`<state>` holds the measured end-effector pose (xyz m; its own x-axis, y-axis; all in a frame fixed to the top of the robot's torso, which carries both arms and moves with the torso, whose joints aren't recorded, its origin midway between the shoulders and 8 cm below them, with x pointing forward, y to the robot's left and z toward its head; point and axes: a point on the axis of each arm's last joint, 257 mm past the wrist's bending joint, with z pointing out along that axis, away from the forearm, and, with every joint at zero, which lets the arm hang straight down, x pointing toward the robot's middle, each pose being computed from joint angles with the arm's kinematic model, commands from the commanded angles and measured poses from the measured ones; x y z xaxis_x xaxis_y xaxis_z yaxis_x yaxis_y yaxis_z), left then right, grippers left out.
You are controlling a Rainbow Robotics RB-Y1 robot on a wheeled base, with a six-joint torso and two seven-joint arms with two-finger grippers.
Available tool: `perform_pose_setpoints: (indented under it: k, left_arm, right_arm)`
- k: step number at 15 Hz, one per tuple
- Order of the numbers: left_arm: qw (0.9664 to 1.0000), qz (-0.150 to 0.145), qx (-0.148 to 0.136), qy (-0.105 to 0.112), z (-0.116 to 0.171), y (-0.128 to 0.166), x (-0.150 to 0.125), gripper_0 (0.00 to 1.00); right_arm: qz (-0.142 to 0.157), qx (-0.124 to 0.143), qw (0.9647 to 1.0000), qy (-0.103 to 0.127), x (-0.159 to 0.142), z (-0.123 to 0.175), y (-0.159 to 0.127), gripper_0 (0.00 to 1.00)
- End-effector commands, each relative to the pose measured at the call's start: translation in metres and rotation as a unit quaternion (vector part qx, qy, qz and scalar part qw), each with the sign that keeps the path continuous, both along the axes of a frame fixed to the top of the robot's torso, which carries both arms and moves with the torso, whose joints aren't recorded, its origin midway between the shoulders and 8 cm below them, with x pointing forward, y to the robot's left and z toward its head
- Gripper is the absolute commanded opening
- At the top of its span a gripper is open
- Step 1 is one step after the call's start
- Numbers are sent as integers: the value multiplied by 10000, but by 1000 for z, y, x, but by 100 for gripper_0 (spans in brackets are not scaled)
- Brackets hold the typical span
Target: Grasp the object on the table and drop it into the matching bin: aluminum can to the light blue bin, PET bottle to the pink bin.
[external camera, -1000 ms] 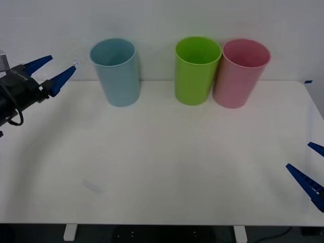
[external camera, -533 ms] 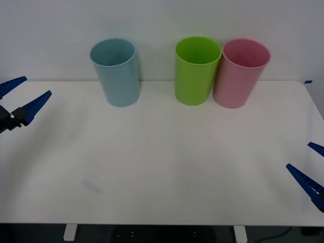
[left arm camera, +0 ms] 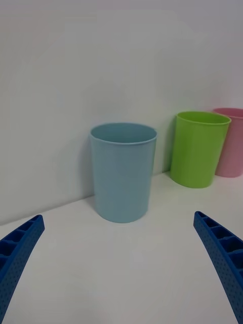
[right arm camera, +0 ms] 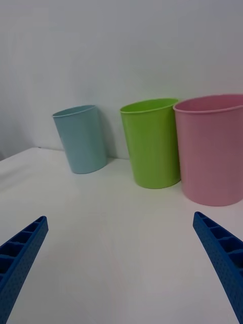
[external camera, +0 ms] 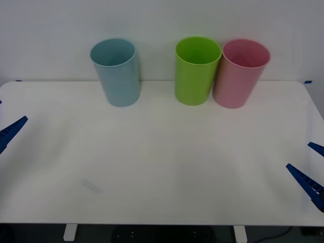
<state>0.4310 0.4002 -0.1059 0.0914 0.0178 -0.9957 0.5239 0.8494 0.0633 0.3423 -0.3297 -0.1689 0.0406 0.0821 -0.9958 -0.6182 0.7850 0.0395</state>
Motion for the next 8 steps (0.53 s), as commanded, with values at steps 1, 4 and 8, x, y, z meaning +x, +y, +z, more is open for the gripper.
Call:
perform_pose_setpoints:
  k: [1,4,8]
  left_arm:
    - [10000,72,-27,48,-3,8,-16,100]
    - [9999,99,-81,86,-5,11,-25,100]
    - [9998,90,-121,128,-8,11,-28,100]
  right_arm:
    - [0,0,10000,0,0,0,0,100]
    - [0,0,10000,0,0,0,0,100]
    - [0,0,10000,0,0,0,0,100]
